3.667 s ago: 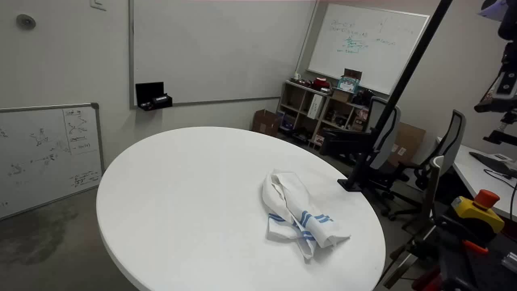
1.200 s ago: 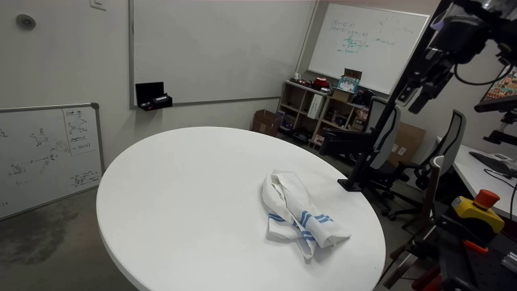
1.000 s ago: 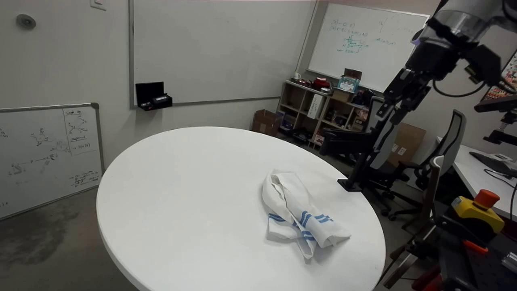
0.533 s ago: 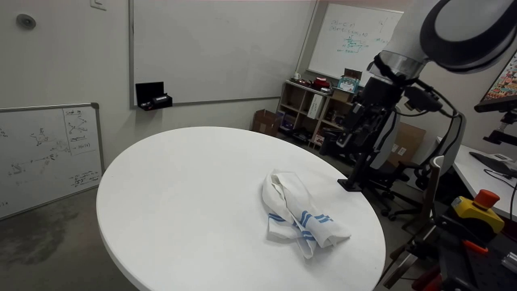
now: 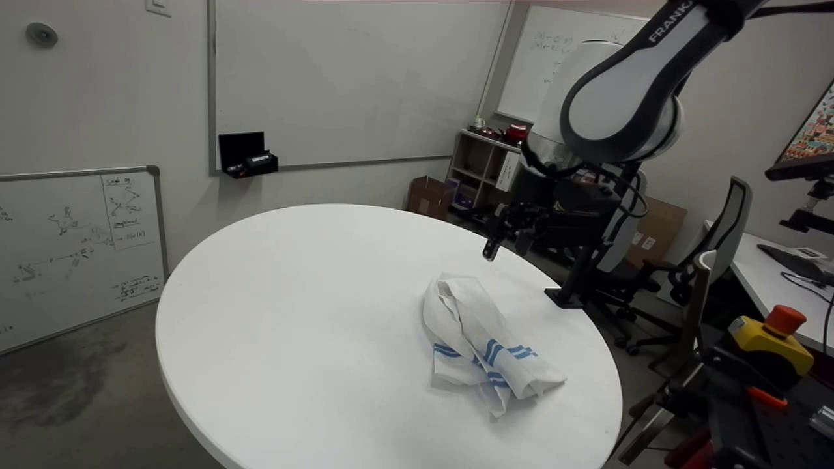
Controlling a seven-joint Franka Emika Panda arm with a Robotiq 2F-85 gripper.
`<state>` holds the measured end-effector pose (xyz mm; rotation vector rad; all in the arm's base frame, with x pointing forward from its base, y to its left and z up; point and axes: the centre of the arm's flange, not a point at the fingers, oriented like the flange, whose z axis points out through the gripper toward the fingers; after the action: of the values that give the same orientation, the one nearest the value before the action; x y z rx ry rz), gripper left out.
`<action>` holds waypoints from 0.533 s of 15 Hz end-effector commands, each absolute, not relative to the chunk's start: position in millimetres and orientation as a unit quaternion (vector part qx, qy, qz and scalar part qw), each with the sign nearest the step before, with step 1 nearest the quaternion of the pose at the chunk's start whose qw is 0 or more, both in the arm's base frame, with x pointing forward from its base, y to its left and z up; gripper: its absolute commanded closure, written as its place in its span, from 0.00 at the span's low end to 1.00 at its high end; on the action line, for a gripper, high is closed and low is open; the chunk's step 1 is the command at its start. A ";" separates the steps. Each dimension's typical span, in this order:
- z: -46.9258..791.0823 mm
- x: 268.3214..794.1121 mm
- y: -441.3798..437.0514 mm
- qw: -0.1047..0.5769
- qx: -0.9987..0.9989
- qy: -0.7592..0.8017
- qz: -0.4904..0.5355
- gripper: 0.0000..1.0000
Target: Get the towel from the table and put it on the black object
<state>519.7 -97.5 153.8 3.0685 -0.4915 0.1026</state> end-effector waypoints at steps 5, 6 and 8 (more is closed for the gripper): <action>94.5 552.7 -53.0 0.037 0.988 -0.148 0.024 0.00; 88.0 551.9 -46.5 0.040 0.988 -0.145 0.021 0.00; 73.2 549.1 -37.5 0.046 0.990 -0.136 0.015 0.00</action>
<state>543.0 -49.4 94.4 3.0504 -0.4370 0.0238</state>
